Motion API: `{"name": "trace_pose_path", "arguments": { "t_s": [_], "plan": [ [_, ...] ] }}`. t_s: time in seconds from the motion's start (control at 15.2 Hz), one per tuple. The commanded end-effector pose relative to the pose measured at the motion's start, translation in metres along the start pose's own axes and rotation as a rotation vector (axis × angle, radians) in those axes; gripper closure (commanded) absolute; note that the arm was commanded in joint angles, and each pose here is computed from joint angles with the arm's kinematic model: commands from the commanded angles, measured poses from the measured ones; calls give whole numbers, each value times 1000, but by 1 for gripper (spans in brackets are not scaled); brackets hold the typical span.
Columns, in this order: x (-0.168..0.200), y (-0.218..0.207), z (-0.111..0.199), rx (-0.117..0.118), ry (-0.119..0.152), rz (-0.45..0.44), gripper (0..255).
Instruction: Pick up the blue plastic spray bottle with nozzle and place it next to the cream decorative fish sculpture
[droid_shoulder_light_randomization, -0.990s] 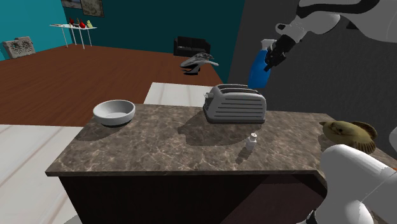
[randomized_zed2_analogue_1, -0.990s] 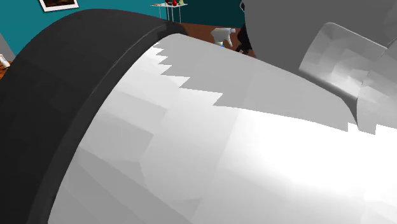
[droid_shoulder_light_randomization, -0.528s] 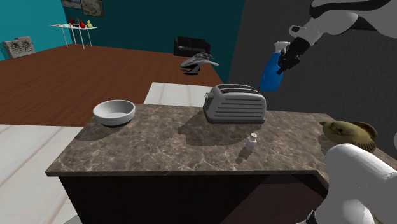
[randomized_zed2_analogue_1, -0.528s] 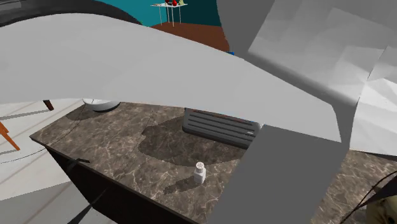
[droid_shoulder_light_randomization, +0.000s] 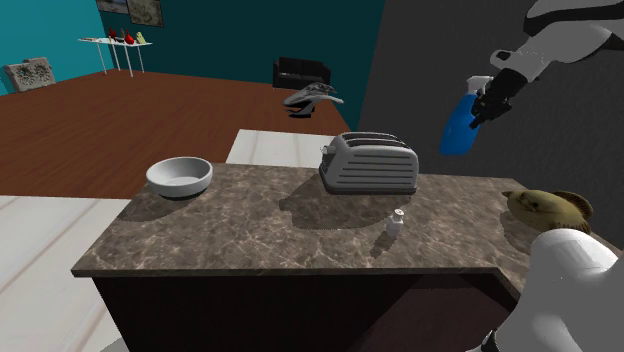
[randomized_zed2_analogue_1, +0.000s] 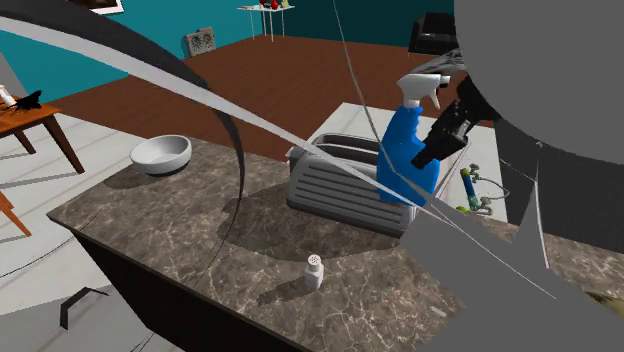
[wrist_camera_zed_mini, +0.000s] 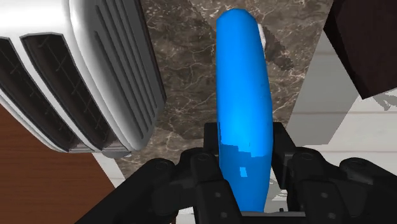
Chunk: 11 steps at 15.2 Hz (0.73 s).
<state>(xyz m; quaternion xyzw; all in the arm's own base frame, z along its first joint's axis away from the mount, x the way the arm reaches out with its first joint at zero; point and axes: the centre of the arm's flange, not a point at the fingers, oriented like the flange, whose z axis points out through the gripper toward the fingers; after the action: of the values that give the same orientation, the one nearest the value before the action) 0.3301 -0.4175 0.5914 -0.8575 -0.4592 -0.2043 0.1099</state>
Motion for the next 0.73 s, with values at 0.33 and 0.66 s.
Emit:
{"name": "trace_pose_path", "arguments": {
  "t_s": [0.33, 0.66],
  "plan": [
    [-81, -44, -22, -1, -1, 0, 255],
    [-136, -76, -39, -1, -1, 0, 255]
  ]
}}
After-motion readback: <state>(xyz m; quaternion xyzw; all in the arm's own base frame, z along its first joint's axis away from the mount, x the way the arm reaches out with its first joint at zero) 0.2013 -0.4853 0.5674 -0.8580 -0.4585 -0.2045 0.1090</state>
